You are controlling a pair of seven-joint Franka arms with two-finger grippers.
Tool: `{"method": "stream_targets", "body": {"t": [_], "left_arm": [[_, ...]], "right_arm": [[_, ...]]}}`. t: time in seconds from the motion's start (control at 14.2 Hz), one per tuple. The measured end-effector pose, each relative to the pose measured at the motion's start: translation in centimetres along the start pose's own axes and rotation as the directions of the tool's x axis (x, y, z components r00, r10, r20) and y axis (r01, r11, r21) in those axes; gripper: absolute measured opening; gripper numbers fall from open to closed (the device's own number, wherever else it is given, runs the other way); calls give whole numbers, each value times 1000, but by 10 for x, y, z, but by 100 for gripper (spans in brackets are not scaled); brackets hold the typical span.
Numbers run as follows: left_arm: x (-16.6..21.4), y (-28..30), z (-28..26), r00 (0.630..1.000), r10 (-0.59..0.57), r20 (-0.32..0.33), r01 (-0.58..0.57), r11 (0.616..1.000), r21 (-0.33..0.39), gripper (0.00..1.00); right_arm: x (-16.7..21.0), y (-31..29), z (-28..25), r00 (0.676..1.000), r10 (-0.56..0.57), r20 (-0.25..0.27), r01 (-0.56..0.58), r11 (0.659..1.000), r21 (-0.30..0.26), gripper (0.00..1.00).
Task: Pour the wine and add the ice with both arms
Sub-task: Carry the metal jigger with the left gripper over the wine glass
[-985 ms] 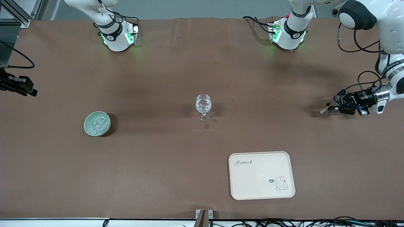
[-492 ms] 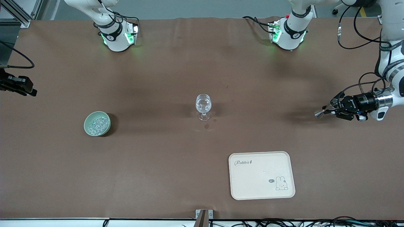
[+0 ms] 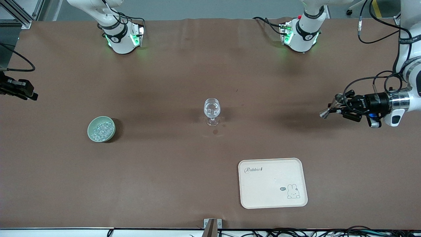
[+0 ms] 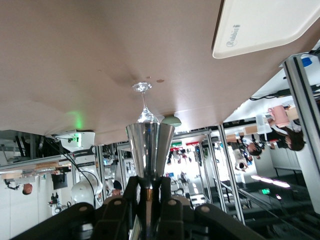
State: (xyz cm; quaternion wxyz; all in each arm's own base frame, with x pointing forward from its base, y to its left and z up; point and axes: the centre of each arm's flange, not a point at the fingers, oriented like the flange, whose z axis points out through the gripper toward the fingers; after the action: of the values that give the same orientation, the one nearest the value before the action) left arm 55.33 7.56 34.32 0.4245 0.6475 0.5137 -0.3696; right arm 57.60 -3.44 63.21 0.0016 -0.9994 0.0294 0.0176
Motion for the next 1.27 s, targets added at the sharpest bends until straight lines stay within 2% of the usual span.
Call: {"method": "stream_targets", "body": {"t": [0.21, 0.49, 0.84, 1.06, 1.27], "left_arm": [[-57, 31, 68, 994, -13, -105, 20, 998, 61, 21], [-114, 47, 149, 985, -30, -170, 46, 995, 88, 21], [-136, 50, 199, 974, -93, -208, 111, 991, 73, 21], [-154, 53, 243, 960, -135, -244, 147, 989, 34, 21], [-154, 50, 286, 951, -140, -274, 147, 989, 3, 21]], "right_arm": [[0, 0, 0, 1000, 0, 1, 0, 1000, 0, 27], [0, 0, 0, 1000, -1, 0, 1, 1000, 0, 27], [-9, 2, -4, 1000, 3, -22, -2, 1000, 3, 27], [-8, 3, -4, 999, 3, -37, -3, 1000, 3, 27], [-8, 2, -2, 999, 3, -36, -3, 1000, 3, 27]]}}
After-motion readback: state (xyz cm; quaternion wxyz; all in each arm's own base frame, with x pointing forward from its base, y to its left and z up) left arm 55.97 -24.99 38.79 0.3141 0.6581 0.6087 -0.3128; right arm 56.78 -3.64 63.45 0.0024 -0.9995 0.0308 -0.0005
